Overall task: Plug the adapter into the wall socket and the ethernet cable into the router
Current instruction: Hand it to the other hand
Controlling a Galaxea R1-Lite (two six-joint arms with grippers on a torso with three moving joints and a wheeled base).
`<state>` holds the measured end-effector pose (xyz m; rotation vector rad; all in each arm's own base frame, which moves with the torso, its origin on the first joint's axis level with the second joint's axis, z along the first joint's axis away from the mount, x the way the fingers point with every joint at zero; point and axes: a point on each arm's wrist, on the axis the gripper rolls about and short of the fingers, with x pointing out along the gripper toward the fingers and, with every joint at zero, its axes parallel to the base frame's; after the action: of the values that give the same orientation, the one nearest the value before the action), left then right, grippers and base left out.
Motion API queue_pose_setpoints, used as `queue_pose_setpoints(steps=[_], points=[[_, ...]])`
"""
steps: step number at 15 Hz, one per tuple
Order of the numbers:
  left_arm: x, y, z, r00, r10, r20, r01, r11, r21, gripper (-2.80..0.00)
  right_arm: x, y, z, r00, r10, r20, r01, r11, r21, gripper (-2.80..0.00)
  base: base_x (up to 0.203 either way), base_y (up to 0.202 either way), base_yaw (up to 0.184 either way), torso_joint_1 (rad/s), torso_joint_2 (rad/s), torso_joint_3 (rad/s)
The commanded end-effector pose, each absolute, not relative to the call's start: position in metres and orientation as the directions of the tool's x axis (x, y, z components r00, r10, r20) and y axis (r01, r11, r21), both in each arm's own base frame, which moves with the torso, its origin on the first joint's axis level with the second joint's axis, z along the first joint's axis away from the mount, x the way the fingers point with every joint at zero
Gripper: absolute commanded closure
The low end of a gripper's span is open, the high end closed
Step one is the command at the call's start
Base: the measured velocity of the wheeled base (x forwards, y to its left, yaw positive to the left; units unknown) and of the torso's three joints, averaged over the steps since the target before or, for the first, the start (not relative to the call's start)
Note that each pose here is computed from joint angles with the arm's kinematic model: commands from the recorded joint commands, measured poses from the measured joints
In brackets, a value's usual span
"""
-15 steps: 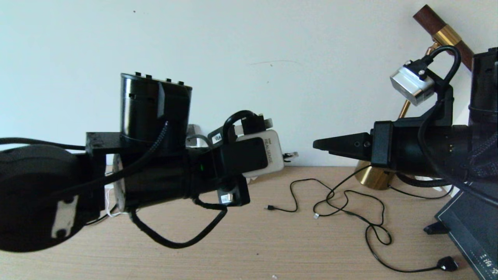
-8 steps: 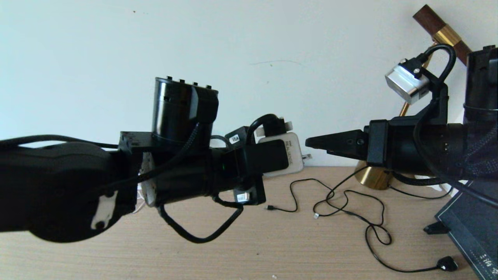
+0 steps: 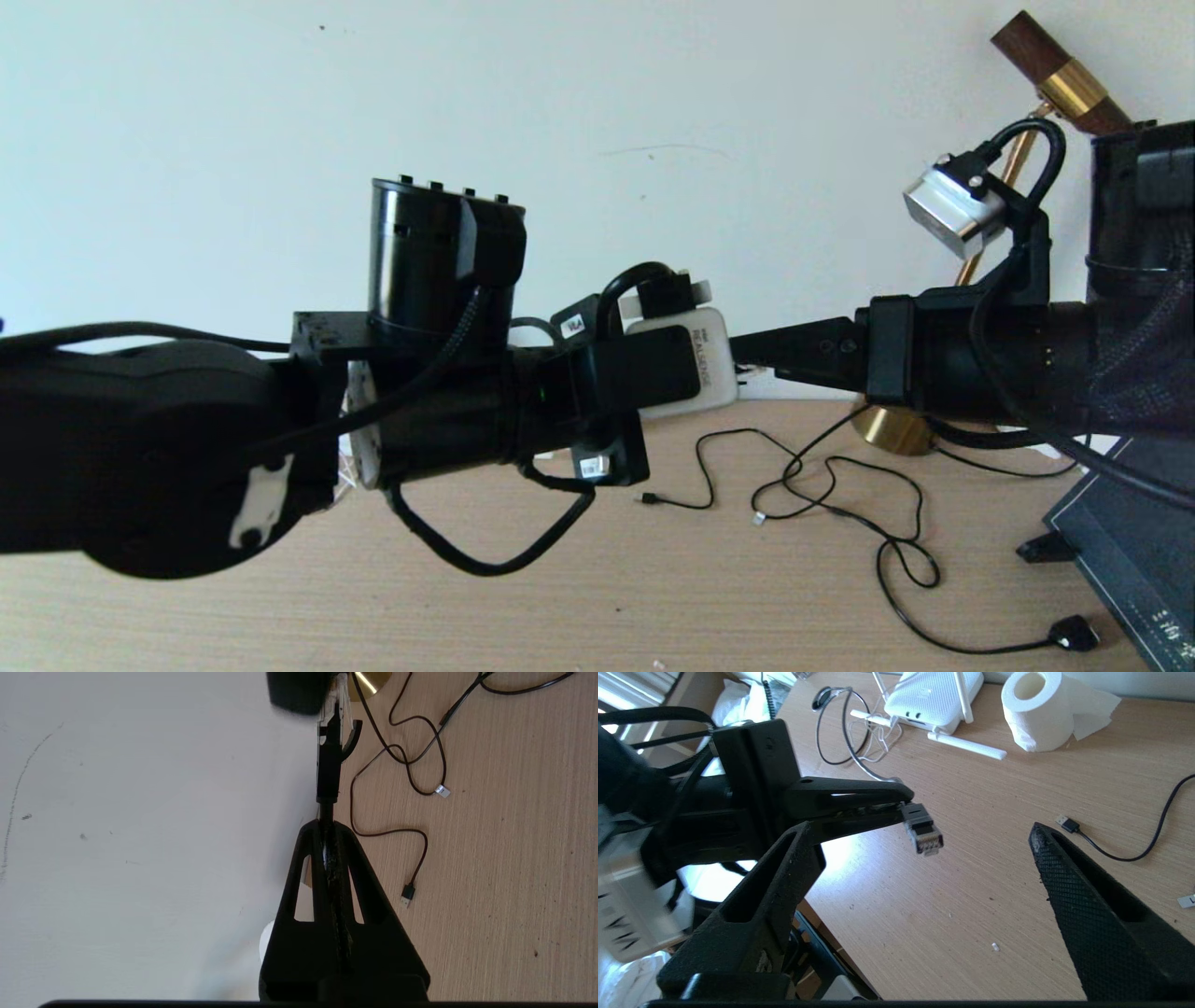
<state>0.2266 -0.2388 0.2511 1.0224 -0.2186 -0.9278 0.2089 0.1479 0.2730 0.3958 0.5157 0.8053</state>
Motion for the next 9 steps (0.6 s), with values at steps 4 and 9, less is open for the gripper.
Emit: queue_pose_setpoints(steps=[4,9], points=[[0.2230,-0.2397,0.2532,0.606,-0.758,-0.240,0.555,0.187,0.811,0.00,0.2107,0.1492,0.2726,0.580,0.763,-0.284,-0.576,0.631,0.520,-2.80,0.000,0.000,0.000,0.000,0.00,0.000],[0.2224,-0.2410,0.2541,0.595,-0.771,-0.229,0.553,0.185,0.813,0.00,0.2113,0.1507,0.2689,0.573,0.764,-0.296,-0.574,0.633,0.520,0.00,0.000,0.000,0.000,0.000,0.00,0.000]])
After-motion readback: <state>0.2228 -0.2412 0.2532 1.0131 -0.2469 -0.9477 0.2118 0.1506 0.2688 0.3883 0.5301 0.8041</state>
